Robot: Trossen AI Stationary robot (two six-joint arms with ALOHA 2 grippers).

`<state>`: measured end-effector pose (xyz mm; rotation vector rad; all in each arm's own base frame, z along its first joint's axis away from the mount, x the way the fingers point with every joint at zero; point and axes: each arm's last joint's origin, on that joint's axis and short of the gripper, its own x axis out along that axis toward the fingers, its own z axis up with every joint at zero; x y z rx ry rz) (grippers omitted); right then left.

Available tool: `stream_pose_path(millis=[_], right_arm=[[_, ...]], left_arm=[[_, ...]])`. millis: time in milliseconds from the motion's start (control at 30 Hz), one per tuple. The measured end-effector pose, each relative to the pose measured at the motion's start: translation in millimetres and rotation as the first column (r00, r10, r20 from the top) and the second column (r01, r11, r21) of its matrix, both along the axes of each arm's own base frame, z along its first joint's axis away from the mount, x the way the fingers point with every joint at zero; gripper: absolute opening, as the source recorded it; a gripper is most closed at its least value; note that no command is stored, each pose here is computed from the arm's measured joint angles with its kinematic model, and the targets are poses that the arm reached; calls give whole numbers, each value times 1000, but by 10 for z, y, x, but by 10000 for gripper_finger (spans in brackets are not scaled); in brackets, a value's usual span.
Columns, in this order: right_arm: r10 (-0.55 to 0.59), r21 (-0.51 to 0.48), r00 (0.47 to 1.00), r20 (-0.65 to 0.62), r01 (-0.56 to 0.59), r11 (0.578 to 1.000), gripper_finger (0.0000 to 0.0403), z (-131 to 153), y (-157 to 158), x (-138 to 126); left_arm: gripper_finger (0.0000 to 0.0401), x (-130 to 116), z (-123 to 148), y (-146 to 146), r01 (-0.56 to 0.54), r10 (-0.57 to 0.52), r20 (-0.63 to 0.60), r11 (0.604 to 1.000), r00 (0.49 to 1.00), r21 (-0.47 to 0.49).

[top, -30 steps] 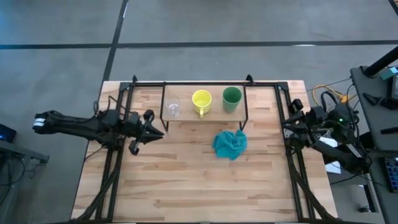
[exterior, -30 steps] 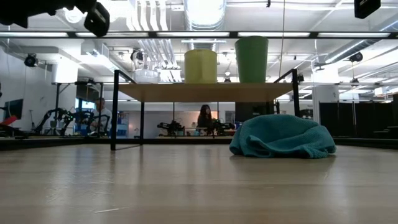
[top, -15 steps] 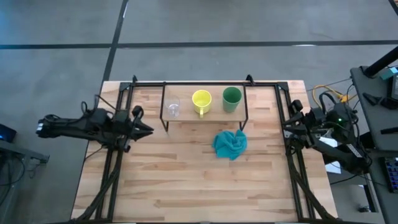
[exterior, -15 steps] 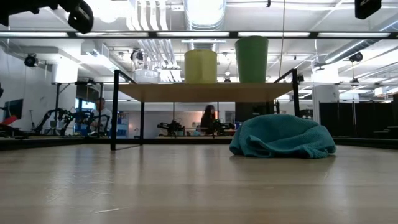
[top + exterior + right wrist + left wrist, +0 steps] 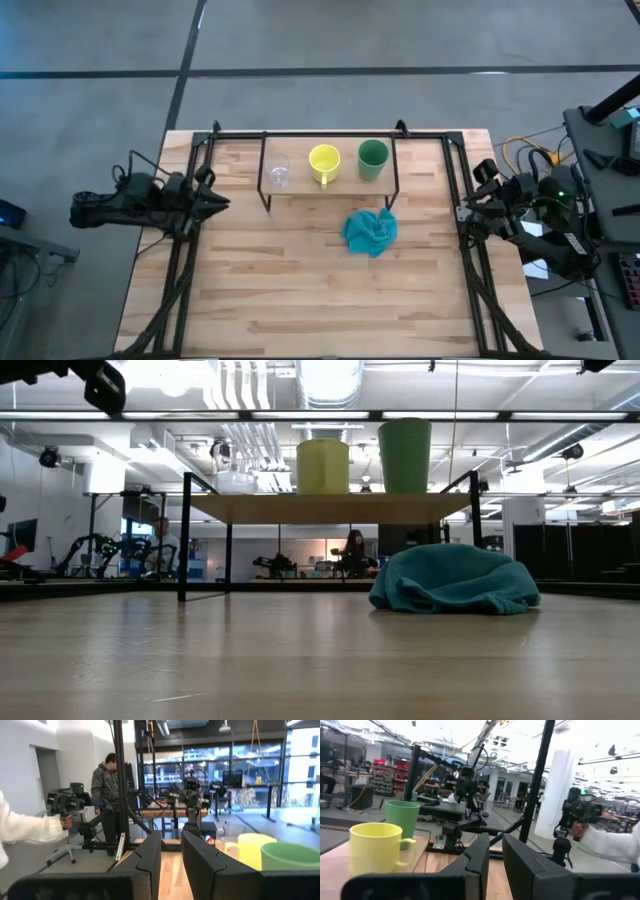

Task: Stack small to large cups/mugs on shelf
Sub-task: Return to Home Position

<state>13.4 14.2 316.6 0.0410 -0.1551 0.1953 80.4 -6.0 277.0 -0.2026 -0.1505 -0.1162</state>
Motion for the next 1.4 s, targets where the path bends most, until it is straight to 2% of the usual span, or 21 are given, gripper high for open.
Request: stream_pose_path(millis=[533,833,1133,1400], right_arm=[[-1,48,995,-99,6,999,70,-30,39,-67],[13,23,995,-99,-11,1000,70,50,105,-171],[13,53,990,-139,-6,999,70,-102,25,-36],[-45,64,985,-164,56,996,70,-247,-66,90]], left_arm=[[40,-45,-355,23,-65,65,6,997,998,-40],[40,-20,-370,27,-82,82,-11,996,997,-41],[40,-22,-360,34,-105,105,-1,993,994,-45],[40,29,-388,35,-124,122,-42,992,992,-40]])
